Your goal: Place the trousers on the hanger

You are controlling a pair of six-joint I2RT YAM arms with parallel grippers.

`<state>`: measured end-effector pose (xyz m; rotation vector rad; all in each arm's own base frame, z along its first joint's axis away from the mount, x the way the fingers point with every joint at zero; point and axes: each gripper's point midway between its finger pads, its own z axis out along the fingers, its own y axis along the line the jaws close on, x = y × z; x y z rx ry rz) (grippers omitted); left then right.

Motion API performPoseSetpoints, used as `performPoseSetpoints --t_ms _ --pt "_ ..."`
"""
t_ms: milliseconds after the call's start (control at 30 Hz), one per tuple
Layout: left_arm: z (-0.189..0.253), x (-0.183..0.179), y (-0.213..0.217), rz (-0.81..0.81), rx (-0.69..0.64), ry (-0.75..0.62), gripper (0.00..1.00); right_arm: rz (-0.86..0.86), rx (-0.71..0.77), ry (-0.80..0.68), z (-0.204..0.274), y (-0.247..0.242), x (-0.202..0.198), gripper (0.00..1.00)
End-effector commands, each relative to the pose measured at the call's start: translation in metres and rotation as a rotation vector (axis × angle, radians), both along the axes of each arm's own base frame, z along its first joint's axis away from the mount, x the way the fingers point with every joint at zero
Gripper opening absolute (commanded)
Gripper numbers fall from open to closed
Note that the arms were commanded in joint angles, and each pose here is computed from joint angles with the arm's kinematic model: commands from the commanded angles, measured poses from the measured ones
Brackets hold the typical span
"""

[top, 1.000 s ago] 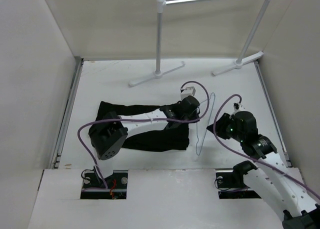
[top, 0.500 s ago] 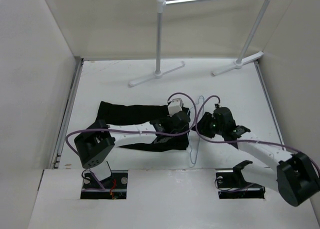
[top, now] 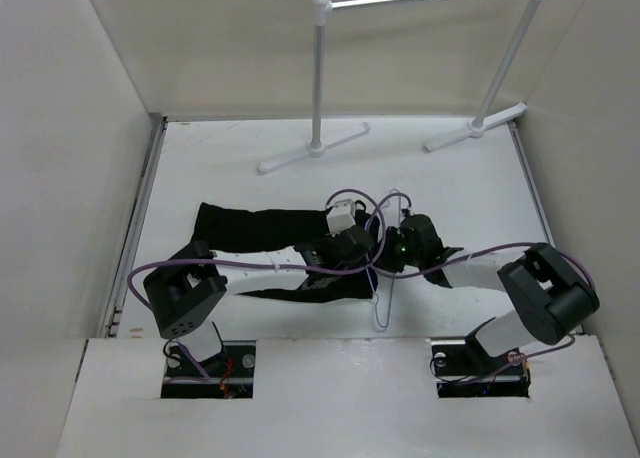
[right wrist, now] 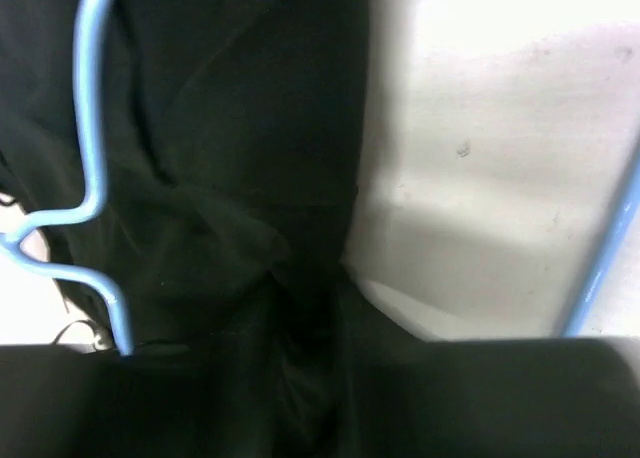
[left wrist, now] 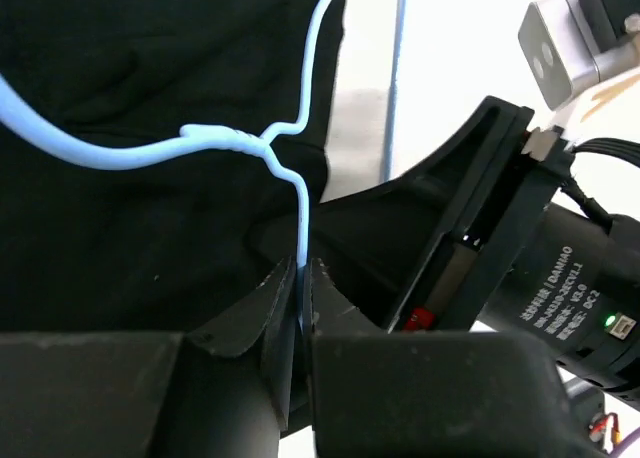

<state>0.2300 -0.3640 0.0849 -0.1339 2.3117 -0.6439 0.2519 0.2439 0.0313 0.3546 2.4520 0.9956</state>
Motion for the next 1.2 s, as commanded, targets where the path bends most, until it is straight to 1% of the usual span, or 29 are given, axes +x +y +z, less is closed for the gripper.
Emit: performPoseSetpoints --t_ms 0,33,100,233,400,533,767,900,1033,1167 --pt "0.019 0.007 0.01 0.038 -0.042 -0.039 0.0 -0.01 0.113 -0.073 0.025 0.014 0.008 0.17" --pt "0.02 0.008 0.014 0.043 -0.041 -0.043 0.0 -0.019 0.124 -0.084 0.031 0.013 0.007 0.13" --pt "0.02 0.01 0.024 0.061 -0.033 -0.05 0.0 -0.044 0.125 -0.092 0.038 0.005 0.009 0.11" --pt "0.02 0.015 0.052 0.106 -0.011 -0.062 0.0 -0.091 0.114 -0.1 0.055 -0.015 0.011 0.1" --pt "0.006 0.017 0.102 0.183 0.043 -0.054 0.0 -0.099 0.114 -0.112 0.073 -0.028 0.002 0.1" --pt "-0.002 0.015 0.135 0.223 0.081 -0.044 0.0 -0.135 0.085 -0.102 0.069 -0.047 -0.003 0.09" --pt "-0.001 0.011 0.176 0.251 0.156 -0.063 0.0 -0.235 0.044 -0.075 0.057 -0.086 -0.001 0.08" --pt "0.007 0.014 0.187 0.264 0.189 -0.092 0.0 -0.261 -0.001 -0.059 0.046 -0.099 0.001 0.08" --pt "0.008 0.008 0.184 0.217 0.242 -0.104 0.0 -0.271 -0.028 -0.019 0.032 -0.104 0.001 0.08" --pt "0.012 0.001 0.176 0.138 0.373 -0.162 0.0 -0.295 -0.068 -0.001 0.02 -0.108 0.003 0.09"
